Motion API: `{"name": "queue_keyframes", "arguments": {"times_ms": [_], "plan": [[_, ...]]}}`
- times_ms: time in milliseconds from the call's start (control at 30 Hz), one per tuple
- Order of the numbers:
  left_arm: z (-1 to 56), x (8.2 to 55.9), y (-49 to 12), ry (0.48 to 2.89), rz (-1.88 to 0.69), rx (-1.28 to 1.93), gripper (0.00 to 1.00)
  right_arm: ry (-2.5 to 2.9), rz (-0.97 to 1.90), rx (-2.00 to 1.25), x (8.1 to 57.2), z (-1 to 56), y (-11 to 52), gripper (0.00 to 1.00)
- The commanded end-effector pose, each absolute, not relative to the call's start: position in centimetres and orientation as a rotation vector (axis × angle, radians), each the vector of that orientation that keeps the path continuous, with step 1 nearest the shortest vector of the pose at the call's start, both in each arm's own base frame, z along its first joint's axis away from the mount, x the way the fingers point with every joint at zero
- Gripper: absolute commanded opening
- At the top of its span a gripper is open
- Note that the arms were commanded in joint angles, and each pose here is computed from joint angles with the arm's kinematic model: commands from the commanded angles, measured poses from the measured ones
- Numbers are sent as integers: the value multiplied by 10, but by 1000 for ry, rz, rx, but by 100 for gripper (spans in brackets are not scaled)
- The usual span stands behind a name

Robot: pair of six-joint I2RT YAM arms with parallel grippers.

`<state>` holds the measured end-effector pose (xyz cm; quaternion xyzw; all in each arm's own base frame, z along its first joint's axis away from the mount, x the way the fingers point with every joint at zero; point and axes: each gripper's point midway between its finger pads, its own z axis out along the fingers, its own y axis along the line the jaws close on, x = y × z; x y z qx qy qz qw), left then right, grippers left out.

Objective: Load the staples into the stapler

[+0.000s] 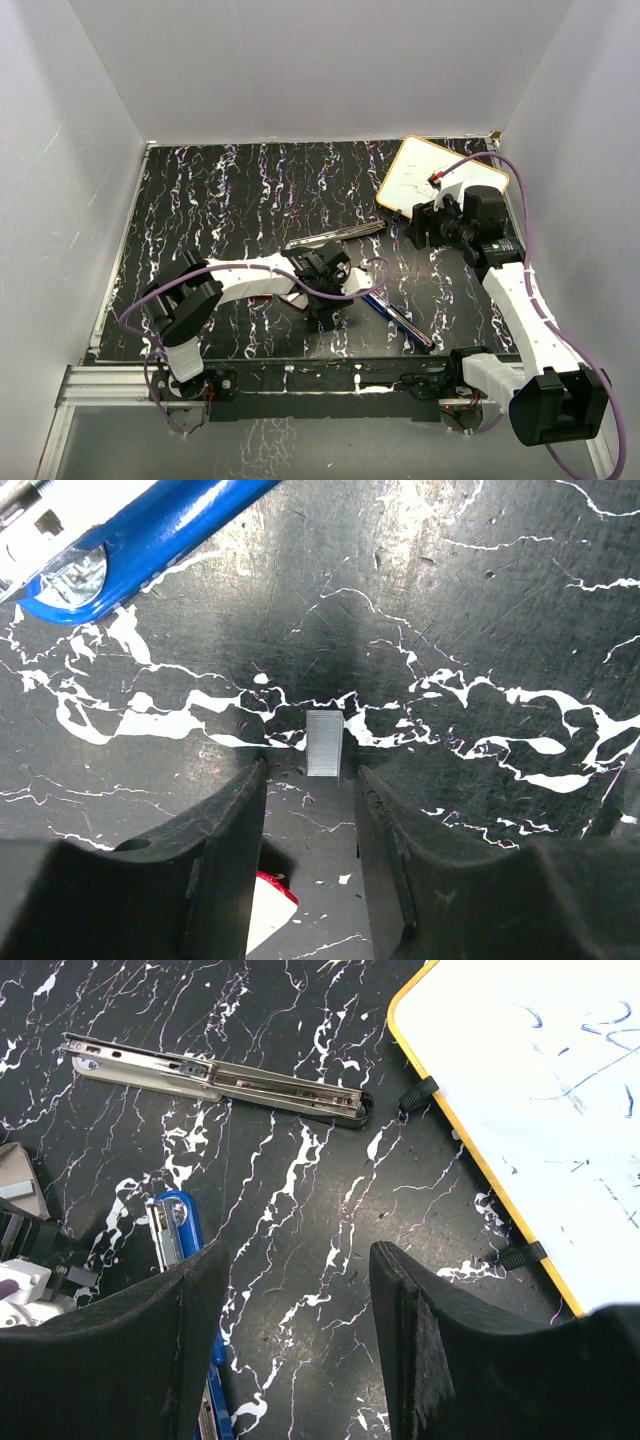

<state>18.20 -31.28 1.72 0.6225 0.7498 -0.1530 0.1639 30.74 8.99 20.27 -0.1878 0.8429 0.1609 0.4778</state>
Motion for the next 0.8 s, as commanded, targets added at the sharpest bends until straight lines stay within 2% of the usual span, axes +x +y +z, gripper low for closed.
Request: {"name": "queue_keyframes", "arguments": {"times_ms": [0, 467, 767], "plan": [[12, 173, -312, 2161, -441, 1808, 36, 1989, 395, -461, 311, 217, 91, 61], [14, 172, -313, 2164, -451, 1819, 20, 1981, 399, -462, 310, 218, 91, 61], [42, 172, -317, 2081, -491, 1813, 8, 1981, 404, -467, 315, 222, 92, 61]]}}
